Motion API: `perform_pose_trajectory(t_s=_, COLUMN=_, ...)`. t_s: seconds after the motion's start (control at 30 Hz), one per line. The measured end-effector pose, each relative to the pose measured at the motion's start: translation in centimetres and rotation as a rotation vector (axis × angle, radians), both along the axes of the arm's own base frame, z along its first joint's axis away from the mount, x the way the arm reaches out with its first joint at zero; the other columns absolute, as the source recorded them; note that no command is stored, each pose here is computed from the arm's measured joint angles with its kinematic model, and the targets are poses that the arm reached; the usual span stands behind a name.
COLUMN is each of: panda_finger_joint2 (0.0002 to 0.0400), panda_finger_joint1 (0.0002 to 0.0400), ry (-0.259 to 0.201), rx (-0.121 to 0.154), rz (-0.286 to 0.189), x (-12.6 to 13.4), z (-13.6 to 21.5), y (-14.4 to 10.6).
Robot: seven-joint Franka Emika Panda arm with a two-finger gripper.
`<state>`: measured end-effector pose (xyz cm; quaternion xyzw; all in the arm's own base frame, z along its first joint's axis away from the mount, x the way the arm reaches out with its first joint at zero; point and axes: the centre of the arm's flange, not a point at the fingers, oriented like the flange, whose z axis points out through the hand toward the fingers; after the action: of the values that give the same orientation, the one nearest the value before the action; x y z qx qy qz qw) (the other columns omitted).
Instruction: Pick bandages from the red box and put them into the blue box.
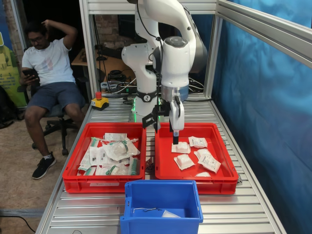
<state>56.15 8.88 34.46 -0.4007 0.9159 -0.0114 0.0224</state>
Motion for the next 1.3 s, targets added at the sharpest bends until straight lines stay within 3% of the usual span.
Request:
perform_pose_trajectory(t_s=0.2, panda_finger_joint2=0.04, panda_finger_joint1=0.04, ry=0.024, rx=-0.005, rz=0.022, x=-0.3, z=-2.4, y=1.2)
perform_pose_trajectory(t_s=0.97, panda_finger_joint2=0.04, panda_finger_joint1=0.04, ry=0.056, rx=-0.013, rz=0.12, x=-1.6, z=-5.1, y=6.6)
perform_pose_trajectory(t_s=1.3, panda_finger_joint2=0.04, panda_finger_joint1=0.04, ry=0.042, rx=0.01, rz=0.151, x=-2.1, z=-6.7, y=9.6)
